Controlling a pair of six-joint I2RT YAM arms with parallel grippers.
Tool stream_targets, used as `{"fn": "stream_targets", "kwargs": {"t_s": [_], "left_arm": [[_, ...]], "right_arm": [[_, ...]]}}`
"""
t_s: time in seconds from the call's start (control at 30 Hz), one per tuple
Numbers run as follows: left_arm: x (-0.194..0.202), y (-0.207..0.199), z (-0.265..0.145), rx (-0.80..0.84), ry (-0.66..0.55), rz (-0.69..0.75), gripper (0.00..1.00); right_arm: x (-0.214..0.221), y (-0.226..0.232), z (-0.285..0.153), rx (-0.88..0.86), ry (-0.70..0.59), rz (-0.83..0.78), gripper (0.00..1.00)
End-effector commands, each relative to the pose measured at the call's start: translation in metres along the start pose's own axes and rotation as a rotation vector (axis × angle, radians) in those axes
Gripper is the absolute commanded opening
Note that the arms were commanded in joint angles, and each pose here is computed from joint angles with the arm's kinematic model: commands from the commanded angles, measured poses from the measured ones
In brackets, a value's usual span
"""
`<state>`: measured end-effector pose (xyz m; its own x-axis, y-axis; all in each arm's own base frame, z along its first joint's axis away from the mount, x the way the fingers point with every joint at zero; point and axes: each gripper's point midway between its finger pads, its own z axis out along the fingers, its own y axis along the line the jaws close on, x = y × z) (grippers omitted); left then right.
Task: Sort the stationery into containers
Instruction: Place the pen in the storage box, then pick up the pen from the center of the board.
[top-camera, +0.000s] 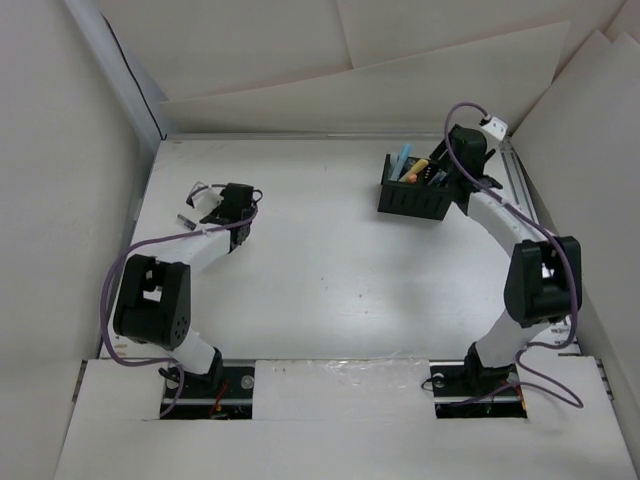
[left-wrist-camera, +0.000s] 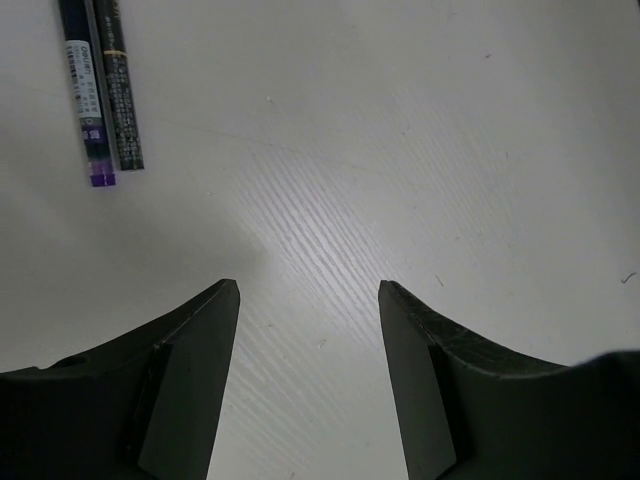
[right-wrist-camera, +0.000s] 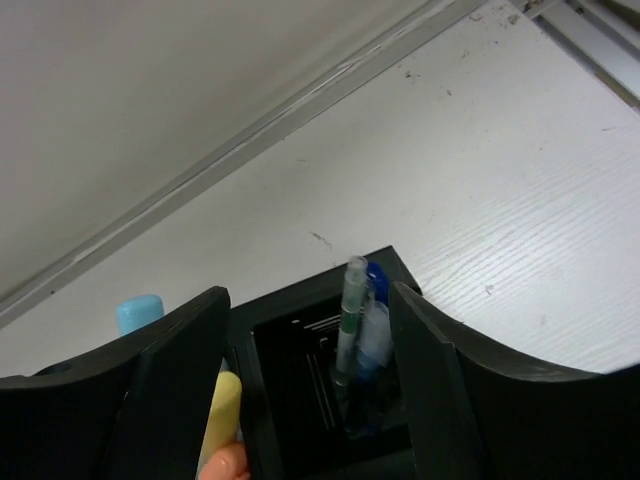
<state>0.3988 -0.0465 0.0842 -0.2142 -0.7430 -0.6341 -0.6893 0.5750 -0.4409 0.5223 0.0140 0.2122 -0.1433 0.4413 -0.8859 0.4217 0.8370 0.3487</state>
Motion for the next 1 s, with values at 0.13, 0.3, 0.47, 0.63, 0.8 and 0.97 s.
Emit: {"fn": "stream_targets", "kwargs": {"t_s": [0.13, 0.3, 0.47, 0.63, 0.8, 0.97], "left_arm": [[-0.047, 0.018, 0.000, -0.073, -0.066, -0.118, 0.49], [-0.066, 0.043, 0.016, -0.147, -0.039, -0.177, 0.45], [-0.079, 0.050, 0.029, -0.183, -0.043, -0.171, 0.37], [-0.086, 0.049, 0.046, -0.207, -0.043, -0.143, 0.16], [-0.087, 0.059, 0.061, -0.259, -0.020, -0.136, 0.15], [-0.081, 0.058, 0.069, -0.255, 0.022, -0.124, 0.21]], "right_arm": [[-0.079, 0.013, -0.053, -0.198, -0.100, 0.094, 0.25], [-0.091, 0.026, -0.073, -0.338, -0.077, 0.059, 0.00], [-0.091, 0.034, -0.073, -0.412, -0.044, 0.053, 0.00], [-0.077, 0.041, -0.062, -0.453, 0.011, 0.043, 0.00], [-0.077, 0.041, -0.062, -0.454, 0.011, 0.043, 0.01], [-0.074, 0.040, -0.059, -0.449, 0.019, 0.041, 0.01]]}}
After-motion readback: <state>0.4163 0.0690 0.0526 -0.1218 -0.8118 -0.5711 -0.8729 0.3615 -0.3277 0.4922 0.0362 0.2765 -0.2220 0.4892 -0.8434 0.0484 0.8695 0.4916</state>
